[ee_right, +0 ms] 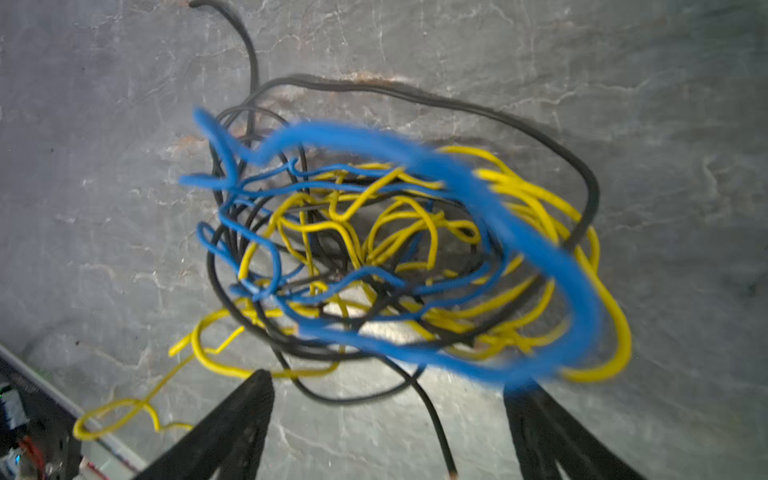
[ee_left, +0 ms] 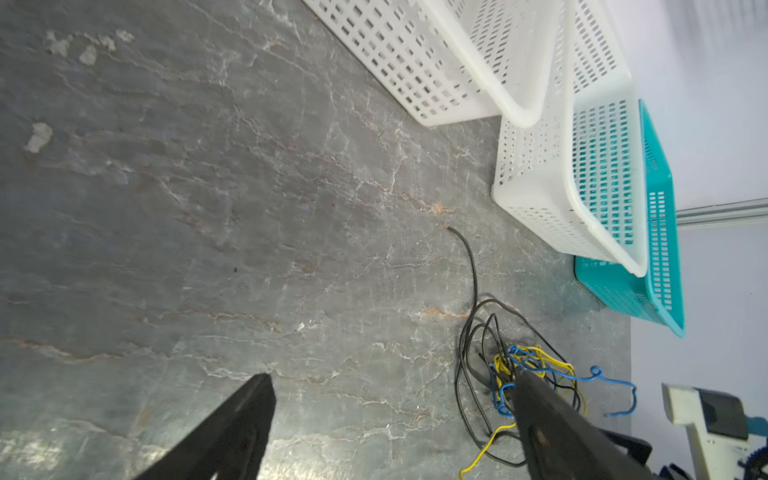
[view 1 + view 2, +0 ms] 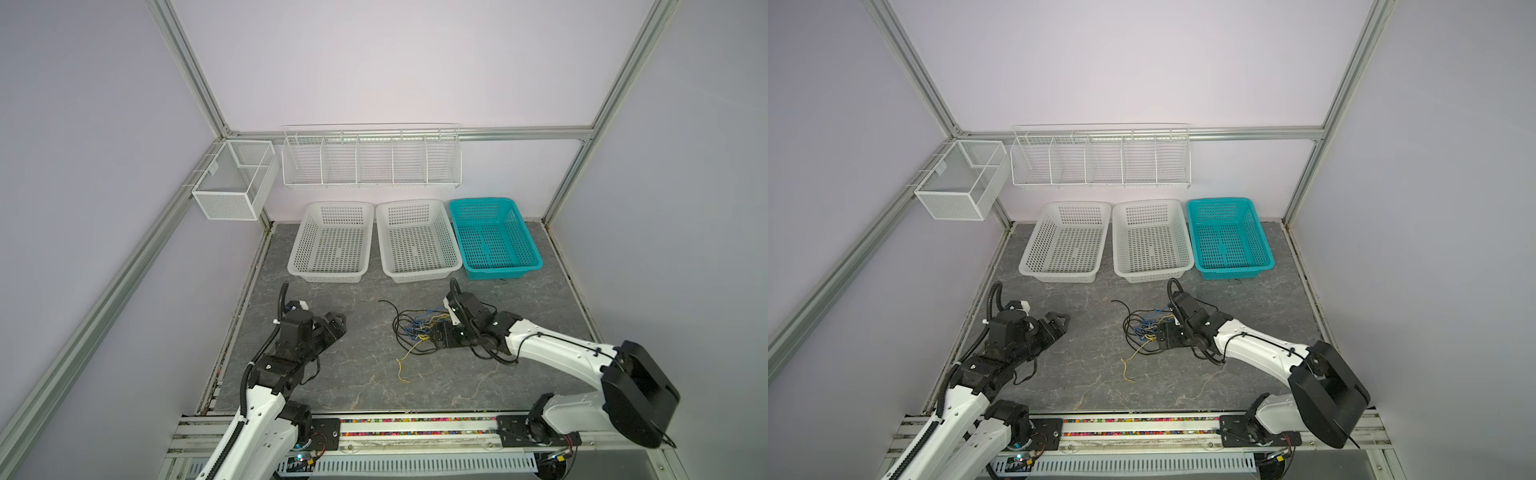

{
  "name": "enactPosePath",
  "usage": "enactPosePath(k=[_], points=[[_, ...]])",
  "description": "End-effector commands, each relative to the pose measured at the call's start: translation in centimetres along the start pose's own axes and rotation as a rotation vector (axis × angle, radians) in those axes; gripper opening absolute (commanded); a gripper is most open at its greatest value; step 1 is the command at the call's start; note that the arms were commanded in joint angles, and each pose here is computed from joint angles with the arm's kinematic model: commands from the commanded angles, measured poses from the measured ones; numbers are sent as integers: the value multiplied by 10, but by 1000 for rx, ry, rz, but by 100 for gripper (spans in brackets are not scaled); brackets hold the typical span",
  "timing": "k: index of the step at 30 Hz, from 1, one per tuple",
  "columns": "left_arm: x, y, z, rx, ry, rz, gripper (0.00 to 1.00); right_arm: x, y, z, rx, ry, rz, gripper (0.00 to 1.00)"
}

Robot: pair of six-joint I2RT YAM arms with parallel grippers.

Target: Untangle the cables

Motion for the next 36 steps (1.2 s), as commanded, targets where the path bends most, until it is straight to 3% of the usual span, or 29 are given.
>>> enactPosePath(k=[1,11,17,25,28,30,36], points=[[1,11,4,-17,-26,50,91,8,-20,14,-1,16,-87,88],[12,26,-6,36,-57,97,90,49,-25,21,54,9,-54,81],[20,33,-15,66,-61,121,90,68,-18,23,21,-29,-24,66],[28,38,-24,76,-41,135,89,63,-5,51,-101,-134,3,45],[28,37,-28,77,-37,138,89,45,0,68,-153,-156,6,48],[28,36,-30,83,-36,136,89,24,-4,81,-195,-164,-27,58],[30,35,-32,88,-46,140,89,-2,-21,90,-283,-76,-67,72]])
Point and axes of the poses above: each gripper's point midway between its finger pads, its own x axis out along the fingers, its own z axis along the line the jaws close on, y = z × x, the point moved 8 cm from there along -x, back along the fingers, and after that the axes turned 2 degrees about x, right-handed, at the moved point
